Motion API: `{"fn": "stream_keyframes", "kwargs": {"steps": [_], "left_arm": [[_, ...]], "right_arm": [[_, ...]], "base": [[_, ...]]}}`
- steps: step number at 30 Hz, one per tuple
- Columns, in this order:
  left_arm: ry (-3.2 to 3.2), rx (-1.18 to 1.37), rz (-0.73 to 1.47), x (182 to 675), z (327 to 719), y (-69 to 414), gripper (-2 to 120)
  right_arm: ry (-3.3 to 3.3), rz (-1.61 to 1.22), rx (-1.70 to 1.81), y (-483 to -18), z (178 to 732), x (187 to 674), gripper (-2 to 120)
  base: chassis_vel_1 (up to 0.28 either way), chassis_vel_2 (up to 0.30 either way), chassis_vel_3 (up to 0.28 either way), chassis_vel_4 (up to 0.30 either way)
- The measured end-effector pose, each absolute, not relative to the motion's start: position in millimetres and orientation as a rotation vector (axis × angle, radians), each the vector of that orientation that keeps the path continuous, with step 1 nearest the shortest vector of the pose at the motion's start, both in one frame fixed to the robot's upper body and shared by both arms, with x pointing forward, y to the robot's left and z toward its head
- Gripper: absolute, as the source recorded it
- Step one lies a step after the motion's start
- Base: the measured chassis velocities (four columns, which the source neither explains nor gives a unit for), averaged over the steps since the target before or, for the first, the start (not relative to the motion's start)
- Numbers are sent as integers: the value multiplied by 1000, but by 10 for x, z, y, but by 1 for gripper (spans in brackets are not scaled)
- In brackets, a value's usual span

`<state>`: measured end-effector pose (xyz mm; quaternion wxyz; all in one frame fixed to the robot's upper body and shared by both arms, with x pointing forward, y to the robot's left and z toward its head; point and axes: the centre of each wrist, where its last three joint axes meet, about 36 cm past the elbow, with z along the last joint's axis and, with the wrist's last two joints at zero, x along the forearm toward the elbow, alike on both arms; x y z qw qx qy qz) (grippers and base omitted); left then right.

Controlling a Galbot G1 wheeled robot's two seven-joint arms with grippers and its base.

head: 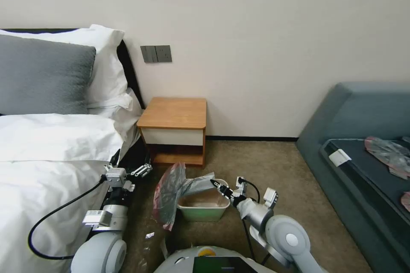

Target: Pick up the garbage bag from the table and place it over the trash can.

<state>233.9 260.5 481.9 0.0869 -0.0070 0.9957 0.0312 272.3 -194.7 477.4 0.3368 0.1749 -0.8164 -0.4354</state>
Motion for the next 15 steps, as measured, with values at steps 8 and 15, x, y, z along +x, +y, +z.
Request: {"fn": "stream_keyframes", "kwargs": {"steps": [8, 15], "left_arm": [[2959, -23, 94, 2341, 4819, 2611, 100], [2959, -24, 87, 2339, 4816, 2599, 100]], "right_arm": [[-2141, -1078, 380, -2042, 4713, 2664, 37], [-2147, -1046, 303, -2113, 4775, 2559, 60]], "base": [[0, 0, 0, 0], [0, 0, 0, 0]]}}
